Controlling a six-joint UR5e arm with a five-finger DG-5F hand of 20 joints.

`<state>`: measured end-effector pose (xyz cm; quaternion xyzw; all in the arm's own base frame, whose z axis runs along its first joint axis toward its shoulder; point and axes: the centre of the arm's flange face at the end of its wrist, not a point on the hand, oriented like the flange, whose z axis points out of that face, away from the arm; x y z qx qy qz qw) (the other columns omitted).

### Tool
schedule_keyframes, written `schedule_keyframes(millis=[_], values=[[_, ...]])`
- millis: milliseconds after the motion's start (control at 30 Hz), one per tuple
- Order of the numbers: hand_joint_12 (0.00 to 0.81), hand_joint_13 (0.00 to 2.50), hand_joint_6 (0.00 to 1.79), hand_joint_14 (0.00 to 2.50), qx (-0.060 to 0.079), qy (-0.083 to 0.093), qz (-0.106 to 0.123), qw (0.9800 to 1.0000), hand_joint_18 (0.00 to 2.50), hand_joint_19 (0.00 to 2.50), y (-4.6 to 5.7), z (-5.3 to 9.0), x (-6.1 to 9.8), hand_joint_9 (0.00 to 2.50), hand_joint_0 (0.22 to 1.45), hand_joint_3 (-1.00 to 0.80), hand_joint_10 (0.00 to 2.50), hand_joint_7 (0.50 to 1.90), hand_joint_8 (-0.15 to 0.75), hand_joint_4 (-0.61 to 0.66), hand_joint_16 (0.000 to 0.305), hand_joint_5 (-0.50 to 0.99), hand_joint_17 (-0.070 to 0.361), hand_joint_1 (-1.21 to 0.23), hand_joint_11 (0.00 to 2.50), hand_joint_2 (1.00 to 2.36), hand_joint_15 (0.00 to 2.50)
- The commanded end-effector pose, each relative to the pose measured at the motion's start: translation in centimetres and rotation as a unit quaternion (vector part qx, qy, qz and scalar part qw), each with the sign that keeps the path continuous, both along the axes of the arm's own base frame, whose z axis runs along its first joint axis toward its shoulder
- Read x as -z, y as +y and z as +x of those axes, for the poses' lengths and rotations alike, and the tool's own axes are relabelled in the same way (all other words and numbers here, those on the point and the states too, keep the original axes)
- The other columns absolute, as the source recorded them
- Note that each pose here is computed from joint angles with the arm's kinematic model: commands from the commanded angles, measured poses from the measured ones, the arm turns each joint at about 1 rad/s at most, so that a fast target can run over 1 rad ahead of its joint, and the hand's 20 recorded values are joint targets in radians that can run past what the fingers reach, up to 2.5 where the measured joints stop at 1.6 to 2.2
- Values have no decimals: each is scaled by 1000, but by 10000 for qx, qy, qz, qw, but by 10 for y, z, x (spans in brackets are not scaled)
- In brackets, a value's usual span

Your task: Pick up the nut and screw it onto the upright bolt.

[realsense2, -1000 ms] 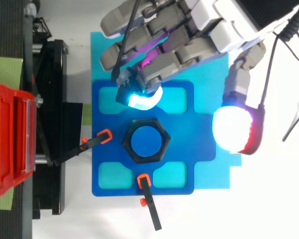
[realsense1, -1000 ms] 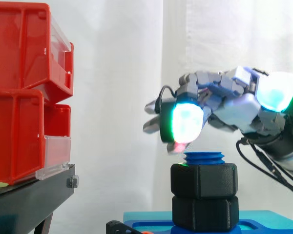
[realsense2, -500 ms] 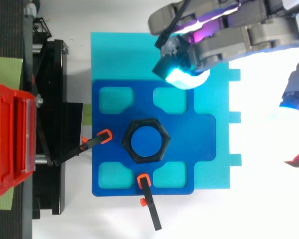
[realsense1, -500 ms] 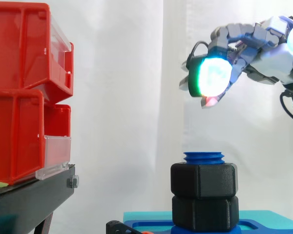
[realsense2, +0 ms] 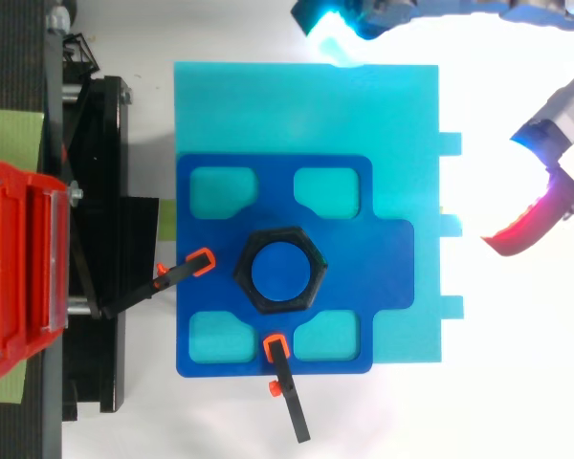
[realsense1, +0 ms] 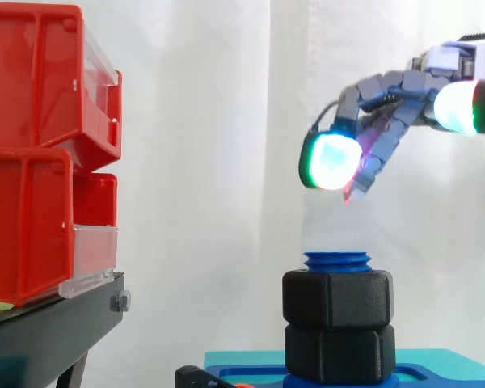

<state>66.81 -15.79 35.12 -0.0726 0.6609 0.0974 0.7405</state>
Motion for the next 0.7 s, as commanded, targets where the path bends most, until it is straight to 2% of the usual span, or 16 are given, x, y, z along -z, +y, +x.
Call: schedule_keyframes(millis=[0, 167, 233, 300, 333, 400, 433, 467, 500, 567, 600, 633, 667], values=[[257, 678, 503, 0, 237, 639, 213, 9974, 495, 129, 1, -11, 8, 947, 471, -500, 0, 913, 255, 239, 33, -137, 75, -251, 0, 1000, 0], [266, 621, 503, 0, 450, 818, 471, 9945, 426, 100, 3, -15, 5, 854, 480, -500, 0, 889, 242, 224, 32, -143, 73, -272, 0, 1000, 0], [267, 587, 503, 0, 658, 800, 571, 9930, 395, 88, 9, -23, -13, 825, 483, -500, 0, 872, 241, 215, 32, -147, 72, -283, 0, 1000, 0], [266, 516, 503, 0, 794, 804, 607, 9917, 310, 38, 11, -34, -18, 747, 491, -500, 0, 827, 232, 197, 31, -155, 70, -303, 0, 1000, 0], [267, 457, 503, 0, 954, 759, 702, 9900, 243, 0, 15, -51, -19, 693, 491, -500, 0, 790, 223, 177, 31, -162, 70, -308, 0, 1000, 0], [278, 358, 502, 0, 1041, 672, 806, 9890, 135, 0, 18, -60, -15, 552, 495, -500, 0, 727, 211, 165, 32, -180, 72, -326, 0, 1000, 0], [288, 320, 502, 0, 1091, 524, 971, 9879, 111, 0, 20, -66, -14, 523, 496, -500, 0, 713, 208, 161, 33, -184, 74, -330, 0, 1000, 0], [289, 313, 502, 0, 1100, 479, 1070, 9870, 97, 0, 21, -68, -11, 510, 500, -500, 0, 699, 208, 158, 33, -190, 74, -340, 0, 1000, 0], [291, 310, 502, 0, 1091, 435, 1307, 9844, 98, 0, 23, -70, -7, 508, 500, -500, 0, 693, 210, 157, 33, -190, 75, -344, 0, 1000, 0], [292, 295, 502, 0, 1099, 529, 1481, 9814, 102, 0, 24, -73, -1, 479, 502, -500, 0, 672, 206, 148, 34, -194, 76, -355, 0, 1000, 0], [294, 279, 502, 0, 1120, 788, 1802, 9741, 98, 0, 27, -79, 11, 467, 504, -500, 0, 660, 207, 142, 34, -196, 77, -365, 0, 1000, 0], [296, 266, 501, 0, 1150, 828, 1882, 9719, 93, 0, 26, -80, 13, 451, 503, -500, 0, 649, 206, 140, 35, -199, 78, -369, 0, 1000, 0], [297, 262, 501, 0, 1227, 862, 2123, 9656, 88, 0, 25, -81, 14, 442, 503, -500, 0, 646, 205, 142, 35, -201, 79, -372, 0, 1000, 0]])
